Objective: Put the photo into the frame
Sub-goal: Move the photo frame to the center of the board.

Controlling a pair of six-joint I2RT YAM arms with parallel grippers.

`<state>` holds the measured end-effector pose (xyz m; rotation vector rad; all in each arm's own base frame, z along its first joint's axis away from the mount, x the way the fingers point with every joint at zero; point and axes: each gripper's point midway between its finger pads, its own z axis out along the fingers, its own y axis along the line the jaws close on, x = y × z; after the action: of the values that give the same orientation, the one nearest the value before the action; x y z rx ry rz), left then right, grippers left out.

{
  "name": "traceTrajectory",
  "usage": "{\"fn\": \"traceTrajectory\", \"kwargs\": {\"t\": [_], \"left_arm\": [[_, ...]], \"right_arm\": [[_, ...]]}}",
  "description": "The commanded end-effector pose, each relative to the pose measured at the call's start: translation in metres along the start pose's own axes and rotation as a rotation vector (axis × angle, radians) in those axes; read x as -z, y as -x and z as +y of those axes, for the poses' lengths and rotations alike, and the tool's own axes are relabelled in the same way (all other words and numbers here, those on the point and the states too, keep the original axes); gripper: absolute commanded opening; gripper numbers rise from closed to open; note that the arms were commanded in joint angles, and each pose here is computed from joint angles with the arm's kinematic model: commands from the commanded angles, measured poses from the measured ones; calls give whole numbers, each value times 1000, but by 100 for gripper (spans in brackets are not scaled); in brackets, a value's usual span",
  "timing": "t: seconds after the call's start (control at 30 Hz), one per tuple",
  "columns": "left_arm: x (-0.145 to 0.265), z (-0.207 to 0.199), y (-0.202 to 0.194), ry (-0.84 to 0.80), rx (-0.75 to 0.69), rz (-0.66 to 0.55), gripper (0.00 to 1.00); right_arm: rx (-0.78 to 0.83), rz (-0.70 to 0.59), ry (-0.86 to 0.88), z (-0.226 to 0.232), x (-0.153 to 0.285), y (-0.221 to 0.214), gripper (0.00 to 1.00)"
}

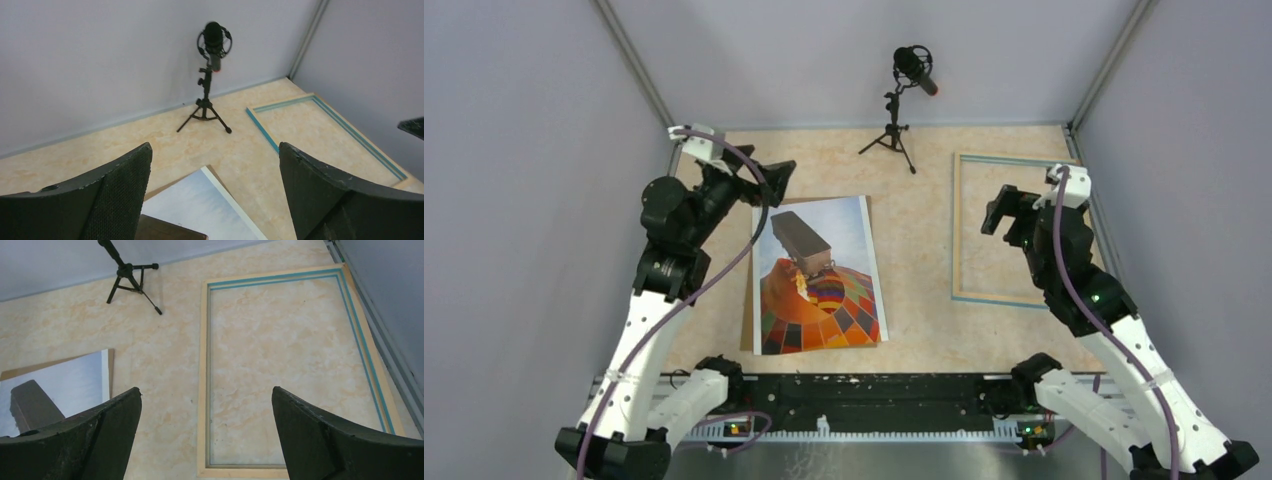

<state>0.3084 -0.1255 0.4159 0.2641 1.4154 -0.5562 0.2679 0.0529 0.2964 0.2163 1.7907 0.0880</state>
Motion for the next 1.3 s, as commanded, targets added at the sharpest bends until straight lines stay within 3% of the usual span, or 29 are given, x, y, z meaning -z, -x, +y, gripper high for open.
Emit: {"fn": "traceTrajectory", "kwargs": {"t": [0.0, 0.37, 0.6, 0.87, 1.1, 1.27], "left_arm": [[-15, -24, -26, -113, -48, 68, 98], [-12, -28, -53, -117, -87, 111, 98], [-8, -35, -76, -142, -49, 139, 98], [-6, -55, -85, -204, -17, 151, 99], [-5, -61, -86, -215, -16, 149, 98], [-4, -65, -86, -231, -13, 148, 98]], "right_arm": [[12, 49, -19, 7, -9, -1, 99], [52, 209, 137, 40, -22, -46, 99], [-40, 396, -120, 18, -37, -89, 99], [-51, 617, -189, 29, -60, -144, 99], [7, 735, -234, 28, -73, -186, 77], [30, 760, -246, 25, -82, -207, 71]]}}
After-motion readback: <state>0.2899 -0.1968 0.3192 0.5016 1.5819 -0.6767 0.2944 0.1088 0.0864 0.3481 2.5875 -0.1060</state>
